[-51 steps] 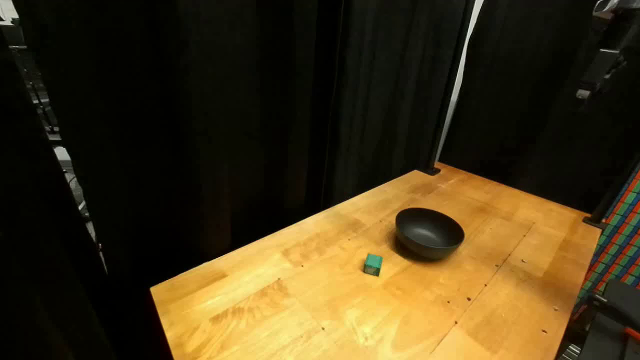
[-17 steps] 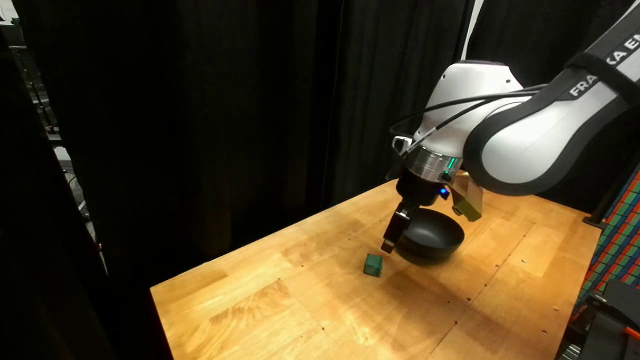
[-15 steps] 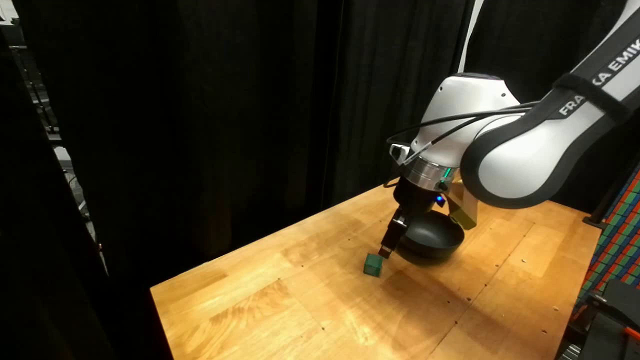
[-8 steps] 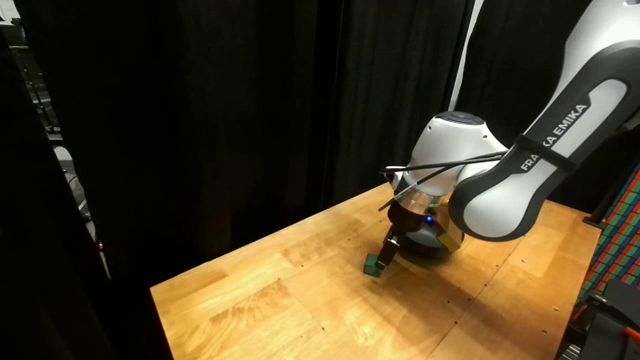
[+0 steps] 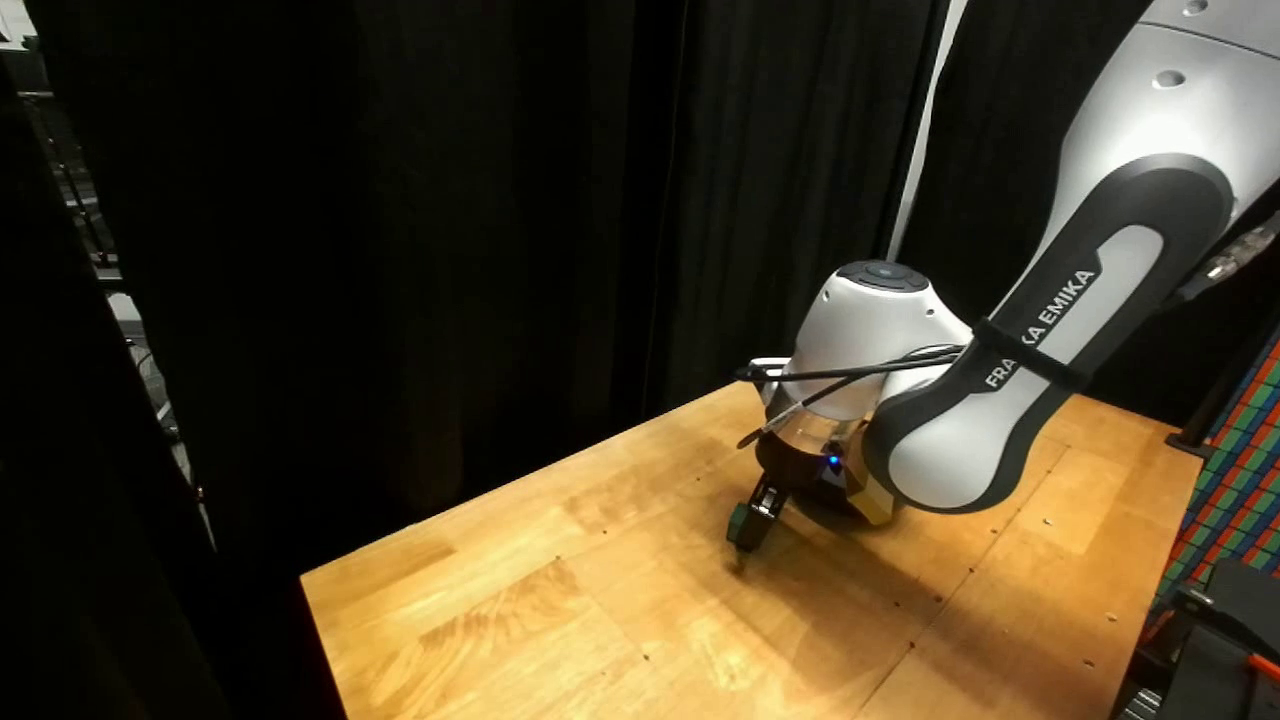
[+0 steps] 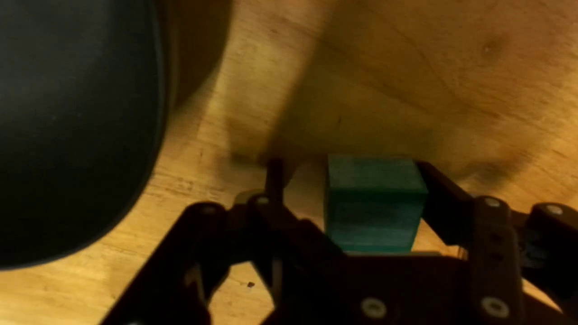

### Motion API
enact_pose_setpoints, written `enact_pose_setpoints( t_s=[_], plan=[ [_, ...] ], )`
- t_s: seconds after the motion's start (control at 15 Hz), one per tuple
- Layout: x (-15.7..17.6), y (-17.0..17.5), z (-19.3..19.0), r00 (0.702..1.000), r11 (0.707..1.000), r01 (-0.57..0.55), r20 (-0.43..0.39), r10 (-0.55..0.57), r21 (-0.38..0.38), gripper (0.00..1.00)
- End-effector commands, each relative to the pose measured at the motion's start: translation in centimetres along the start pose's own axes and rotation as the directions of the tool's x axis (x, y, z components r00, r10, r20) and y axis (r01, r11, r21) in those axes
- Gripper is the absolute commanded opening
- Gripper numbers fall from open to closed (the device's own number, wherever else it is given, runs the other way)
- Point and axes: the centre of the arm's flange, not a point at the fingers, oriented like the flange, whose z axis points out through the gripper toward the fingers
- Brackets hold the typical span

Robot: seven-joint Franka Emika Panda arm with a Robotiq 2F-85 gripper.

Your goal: Place the green block inside the black bowl

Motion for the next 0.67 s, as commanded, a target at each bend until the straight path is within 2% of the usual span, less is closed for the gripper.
enact_pose_setpoints(
  t_s=[0.0,0.13,0.2,0.4,0.6],
  plan=[
    [1.1,0.2,0.0,0.999,0.999,-0.008,-0.035,0.006,-0.031,0.42],
    [1.3,0.5,-1.0,1.000,0.999,-0.013,-0.028,0.012,-0.031,0.27],
    [1.3,0.7,-1.6,1.000,0.999,-0.018,-0.025,0.017,-0.033,0.23],
    [1.7,2.0,-5.6,0.999,0.997,-0.033,0.000,0.033,-0.067,0.22],
    [2.0,5.0,-9.6,0.997,0.981,-0.054,0.036,0.062,-0.185,0.22]
  ],
)
